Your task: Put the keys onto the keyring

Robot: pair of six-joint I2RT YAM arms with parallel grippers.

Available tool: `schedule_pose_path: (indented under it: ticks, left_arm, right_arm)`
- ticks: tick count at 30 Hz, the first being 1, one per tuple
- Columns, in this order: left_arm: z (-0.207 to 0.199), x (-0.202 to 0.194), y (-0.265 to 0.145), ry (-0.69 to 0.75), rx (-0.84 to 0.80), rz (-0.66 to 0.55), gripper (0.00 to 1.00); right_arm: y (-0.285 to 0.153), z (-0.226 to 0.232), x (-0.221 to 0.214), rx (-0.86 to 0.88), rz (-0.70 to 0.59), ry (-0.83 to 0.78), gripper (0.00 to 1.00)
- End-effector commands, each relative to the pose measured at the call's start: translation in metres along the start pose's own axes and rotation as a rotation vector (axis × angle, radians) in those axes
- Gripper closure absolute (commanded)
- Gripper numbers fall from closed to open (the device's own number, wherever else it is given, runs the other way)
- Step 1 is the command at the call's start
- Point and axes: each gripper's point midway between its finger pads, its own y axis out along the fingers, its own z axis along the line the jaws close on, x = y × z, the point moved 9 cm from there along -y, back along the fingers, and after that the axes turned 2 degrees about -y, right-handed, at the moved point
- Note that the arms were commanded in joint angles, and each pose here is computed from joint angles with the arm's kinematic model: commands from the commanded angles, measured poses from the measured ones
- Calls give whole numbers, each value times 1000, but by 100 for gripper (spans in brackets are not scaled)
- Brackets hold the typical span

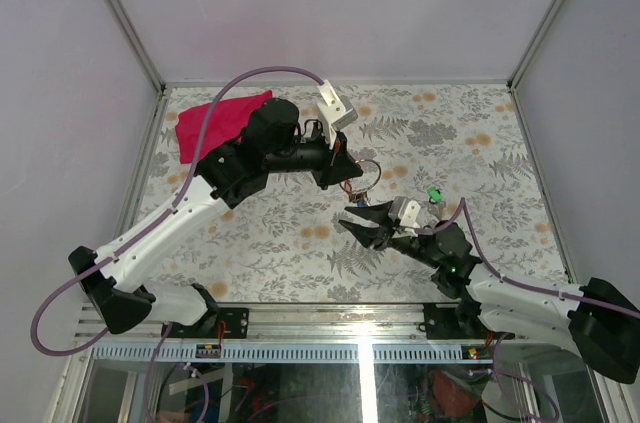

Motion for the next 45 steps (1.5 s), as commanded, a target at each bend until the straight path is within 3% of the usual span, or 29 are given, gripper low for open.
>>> schedule_pose_path:
  ticks: [1,13,45]
  left_arm:
    - [-9,27,-11,46,-31,-114,100]
    - [-12,29,-14,48,-44,-122,100]
    - [-18,30,-17,39,-86,-126,100]
  right_arm:
    - [7,-9,28,-92,-195,-39,59]
    - [1,-13,16,-150,-169,-55,48]
    - [-1,-22,33,-229,-255,-104,47]
